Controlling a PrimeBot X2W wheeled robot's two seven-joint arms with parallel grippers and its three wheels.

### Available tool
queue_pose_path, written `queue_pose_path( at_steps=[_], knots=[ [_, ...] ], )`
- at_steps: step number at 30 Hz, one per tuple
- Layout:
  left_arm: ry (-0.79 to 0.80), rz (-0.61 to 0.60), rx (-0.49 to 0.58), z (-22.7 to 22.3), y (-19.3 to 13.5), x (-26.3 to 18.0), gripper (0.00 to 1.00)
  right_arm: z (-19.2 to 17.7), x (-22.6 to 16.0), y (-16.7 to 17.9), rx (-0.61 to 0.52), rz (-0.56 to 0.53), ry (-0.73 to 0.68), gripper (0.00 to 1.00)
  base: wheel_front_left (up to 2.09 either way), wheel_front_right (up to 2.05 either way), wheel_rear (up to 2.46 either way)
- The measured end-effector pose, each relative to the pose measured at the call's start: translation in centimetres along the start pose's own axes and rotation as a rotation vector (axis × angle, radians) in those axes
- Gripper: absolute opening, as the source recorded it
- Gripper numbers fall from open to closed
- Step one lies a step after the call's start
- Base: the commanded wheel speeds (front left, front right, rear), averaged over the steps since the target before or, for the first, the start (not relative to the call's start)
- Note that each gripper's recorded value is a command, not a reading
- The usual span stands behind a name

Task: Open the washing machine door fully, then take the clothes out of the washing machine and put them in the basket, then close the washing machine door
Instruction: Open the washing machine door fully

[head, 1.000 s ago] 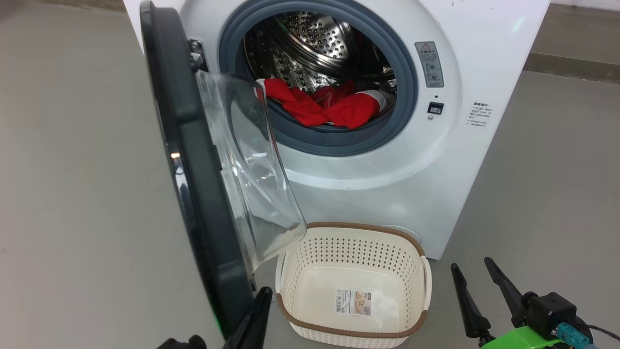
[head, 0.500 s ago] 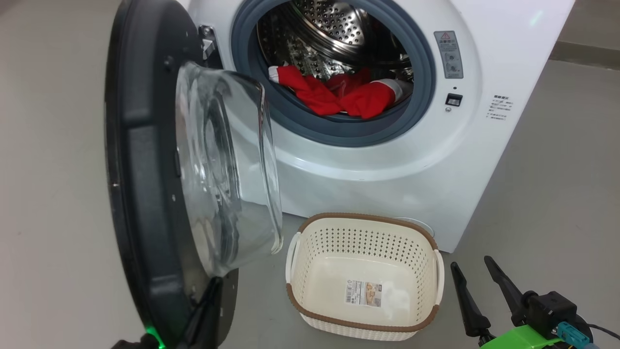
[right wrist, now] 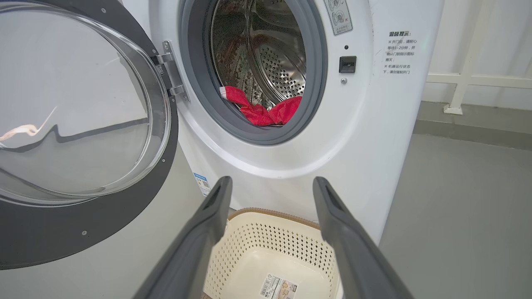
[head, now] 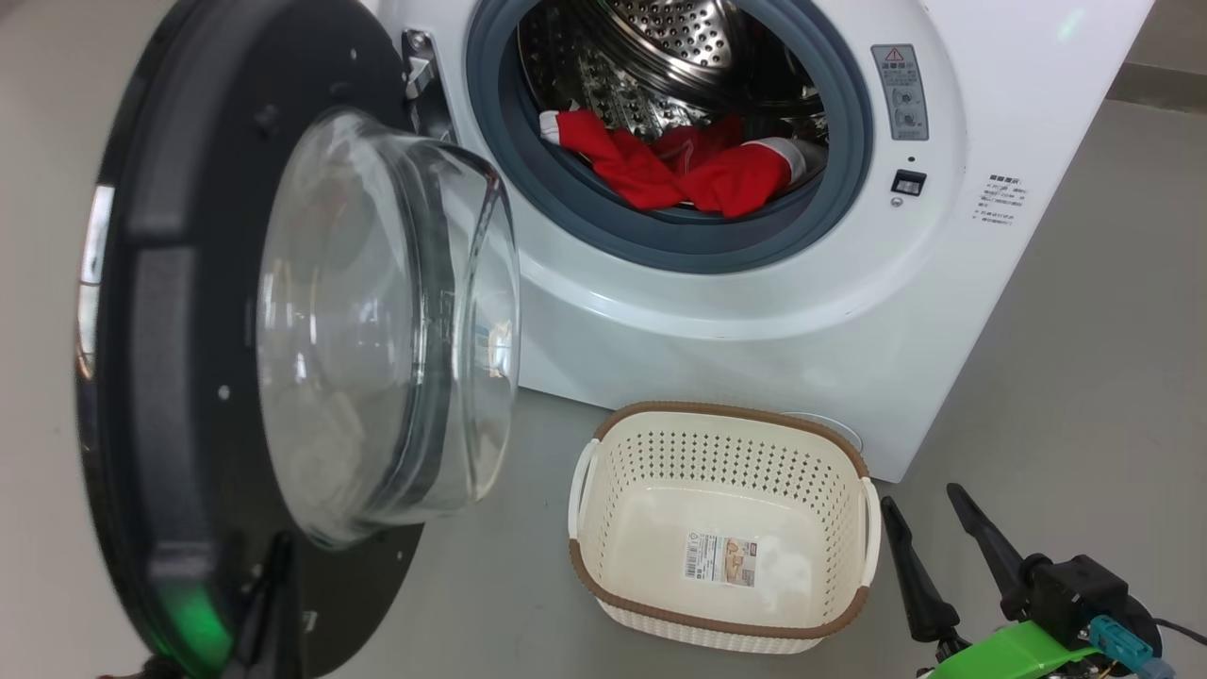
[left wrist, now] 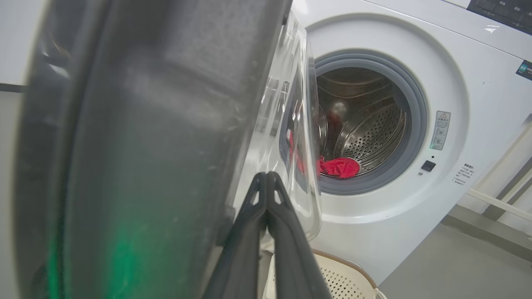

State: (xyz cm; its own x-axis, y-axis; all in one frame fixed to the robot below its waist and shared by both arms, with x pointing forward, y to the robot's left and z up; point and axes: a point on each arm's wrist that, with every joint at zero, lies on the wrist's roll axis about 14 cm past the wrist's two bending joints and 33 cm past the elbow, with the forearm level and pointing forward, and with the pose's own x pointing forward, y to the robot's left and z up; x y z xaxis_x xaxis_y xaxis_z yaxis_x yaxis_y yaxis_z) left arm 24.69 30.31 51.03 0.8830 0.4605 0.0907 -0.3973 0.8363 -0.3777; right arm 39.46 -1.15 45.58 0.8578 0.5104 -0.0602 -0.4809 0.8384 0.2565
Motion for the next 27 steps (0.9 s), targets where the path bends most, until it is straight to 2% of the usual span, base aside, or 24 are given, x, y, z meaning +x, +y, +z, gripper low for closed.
queue_pose_path(
  at_steps=[6,18,27],
  knots=[
    [-0.025,0.080,0.026,0.9,2.7,0.1,0.00,1.1,0.4,-0.2,-0.011,-0.002,-0.033,1.00,0.00,0.00,0.00],
    [-0.083,0.190,0.046,2.8,6.0,1.5,0.00,0.8,0.5,-1.0,-0.017,-0.017,-0.027,1.00,0.00,0.00,0.00],
    [-0.136,0.285,0.098,4.8,9.1,2.8,0.00,0.3,0.5,-1.6,-0.013,-0.030,-0.016,1.00,0.00,0.00,0.00]
  ],
)
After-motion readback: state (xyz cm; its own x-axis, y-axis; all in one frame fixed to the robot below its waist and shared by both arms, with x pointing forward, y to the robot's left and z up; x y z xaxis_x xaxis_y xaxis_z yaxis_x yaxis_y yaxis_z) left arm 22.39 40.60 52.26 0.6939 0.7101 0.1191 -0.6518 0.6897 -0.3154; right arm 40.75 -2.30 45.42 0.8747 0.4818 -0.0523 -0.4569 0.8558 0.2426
